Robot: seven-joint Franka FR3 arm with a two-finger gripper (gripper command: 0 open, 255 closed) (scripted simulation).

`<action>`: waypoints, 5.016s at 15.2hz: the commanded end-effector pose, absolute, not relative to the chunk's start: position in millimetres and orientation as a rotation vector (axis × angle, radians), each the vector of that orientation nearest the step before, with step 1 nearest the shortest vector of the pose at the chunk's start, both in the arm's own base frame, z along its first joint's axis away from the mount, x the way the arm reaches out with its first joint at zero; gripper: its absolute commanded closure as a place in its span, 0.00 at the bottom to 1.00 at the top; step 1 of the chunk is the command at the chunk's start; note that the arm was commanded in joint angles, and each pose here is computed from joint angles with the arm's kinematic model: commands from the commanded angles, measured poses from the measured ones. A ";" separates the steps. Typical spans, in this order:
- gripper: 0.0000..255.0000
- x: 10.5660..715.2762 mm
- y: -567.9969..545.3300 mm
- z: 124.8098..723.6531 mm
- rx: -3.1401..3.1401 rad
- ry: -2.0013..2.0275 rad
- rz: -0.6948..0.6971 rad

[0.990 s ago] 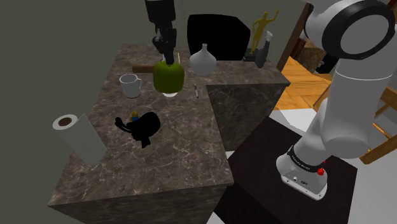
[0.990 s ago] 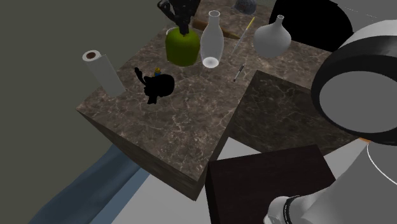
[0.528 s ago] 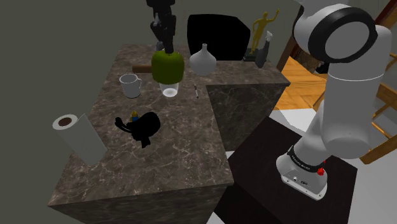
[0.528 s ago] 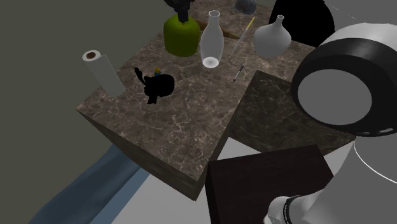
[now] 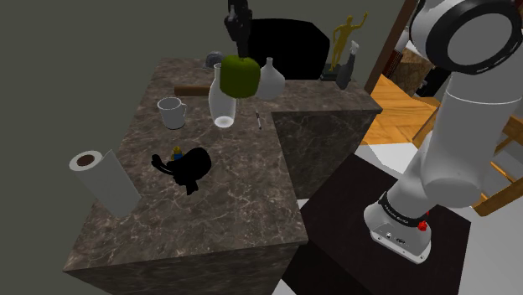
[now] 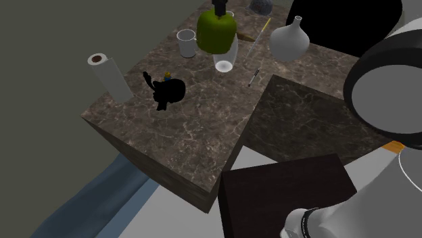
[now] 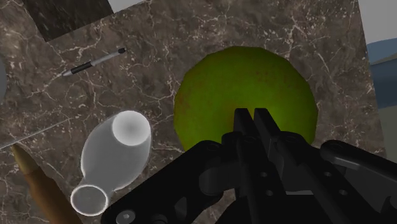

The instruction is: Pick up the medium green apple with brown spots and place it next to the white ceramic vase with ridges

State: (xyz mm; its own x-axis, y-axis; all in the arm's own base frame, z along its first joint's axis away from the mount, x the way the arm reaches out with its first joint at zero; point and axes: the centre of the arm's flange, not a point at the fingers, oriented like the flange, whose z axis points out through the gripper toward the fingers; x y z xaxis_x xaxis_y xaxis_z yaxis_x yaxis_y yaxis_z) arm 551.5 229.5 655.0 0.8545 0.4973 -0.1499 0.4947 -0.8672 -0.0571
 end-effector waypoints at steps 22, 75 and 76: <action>1.00 561.6 -71.8 656.0 -3.009 -0.807 0.249; 1.00 567.4 -262.4 455.5 -3.009 -0.807 0.249; 1.00 567.4 -262.4 450.2 -3.009 -0.807 0.249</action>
